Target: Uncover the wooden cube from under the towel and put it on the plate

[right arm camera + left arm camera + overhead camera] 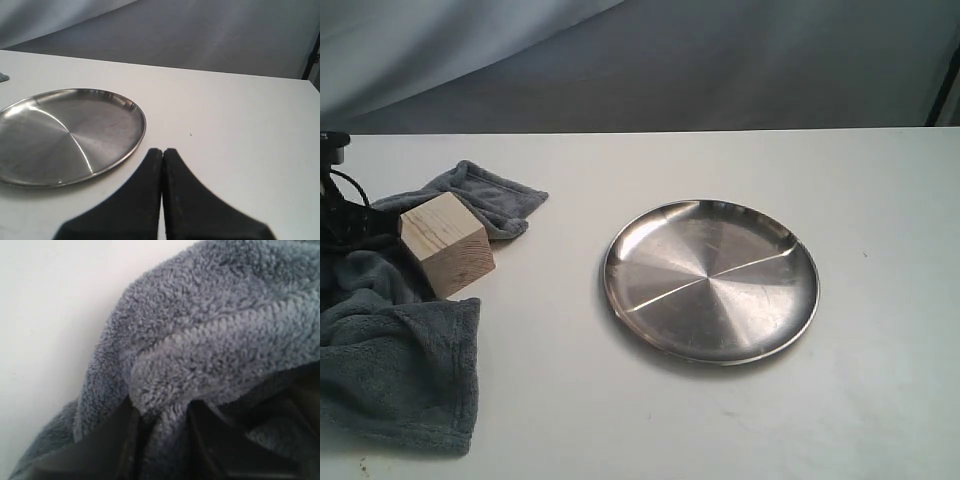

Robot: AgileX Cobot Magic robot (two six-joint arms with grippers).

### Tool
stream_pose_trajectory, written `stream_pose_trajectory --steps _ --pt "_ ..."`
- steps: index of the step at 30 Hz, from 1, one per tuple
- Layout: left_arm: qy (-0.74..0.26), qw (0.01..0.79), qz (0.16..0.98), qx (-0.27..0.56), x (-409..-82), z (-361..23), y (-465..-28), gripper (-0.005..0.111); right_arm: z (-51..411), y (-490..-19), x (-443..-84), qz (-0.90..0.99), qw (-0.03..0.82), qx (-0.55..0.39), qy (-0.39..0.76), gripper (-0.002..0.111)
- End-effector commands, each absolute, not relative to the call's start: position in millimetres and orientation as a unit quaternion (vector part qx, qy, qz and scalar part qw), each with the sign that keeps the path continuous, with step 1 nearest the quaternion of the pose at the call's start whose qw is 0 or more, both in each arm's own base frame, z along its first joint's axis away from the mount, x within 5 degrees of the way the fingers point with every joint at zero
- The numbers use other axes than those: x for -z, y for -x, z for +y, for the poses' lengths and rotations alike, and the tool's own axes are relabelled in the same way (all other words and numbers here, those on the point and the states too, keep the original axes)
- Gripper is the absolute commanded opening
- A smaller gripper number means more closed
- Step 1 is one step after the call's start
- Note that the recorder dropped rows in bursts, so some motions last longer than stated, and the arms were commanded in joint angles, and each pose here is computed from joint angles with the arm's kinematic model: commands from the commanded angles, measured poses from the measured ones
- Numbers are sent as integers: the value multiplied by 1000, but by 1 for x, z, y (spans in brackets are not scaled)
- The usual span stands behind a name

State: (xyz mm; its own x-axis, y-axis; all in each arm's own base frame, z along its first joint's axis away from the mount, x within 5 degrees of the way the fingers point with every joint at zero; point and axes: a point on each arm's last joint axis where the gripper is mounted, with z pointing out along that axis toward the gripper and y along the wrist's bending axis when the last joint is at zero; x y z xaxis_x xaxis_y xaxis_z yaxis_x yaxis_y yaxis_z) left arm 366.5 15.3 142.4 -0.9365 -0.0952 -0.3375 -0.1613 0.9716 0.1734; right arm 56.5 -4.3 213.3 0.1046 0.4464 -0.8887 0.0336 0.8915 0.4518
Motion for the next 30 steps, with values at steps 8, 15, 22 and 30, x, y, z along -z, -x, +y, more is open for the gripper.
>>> stream_pose_trajectory --steps 8,15,22,30 --pt "4 67 997 -35 -58 1 -364 17 -4 -56 -212 656 717 -148 -186 3" --pt "-189 14 981 24 -43 -40 -353 14 -4 -56 -212 656 717 -148 -186 3" --pt "-246 -1 969 -6 -42 -58 -348 4 -4 -56 -212 656 717 -148 -186 3" --pt "-132 -26 990 -30 -44 -42 -345 0 -4 -56 -212 656 717 -148 -186 3"
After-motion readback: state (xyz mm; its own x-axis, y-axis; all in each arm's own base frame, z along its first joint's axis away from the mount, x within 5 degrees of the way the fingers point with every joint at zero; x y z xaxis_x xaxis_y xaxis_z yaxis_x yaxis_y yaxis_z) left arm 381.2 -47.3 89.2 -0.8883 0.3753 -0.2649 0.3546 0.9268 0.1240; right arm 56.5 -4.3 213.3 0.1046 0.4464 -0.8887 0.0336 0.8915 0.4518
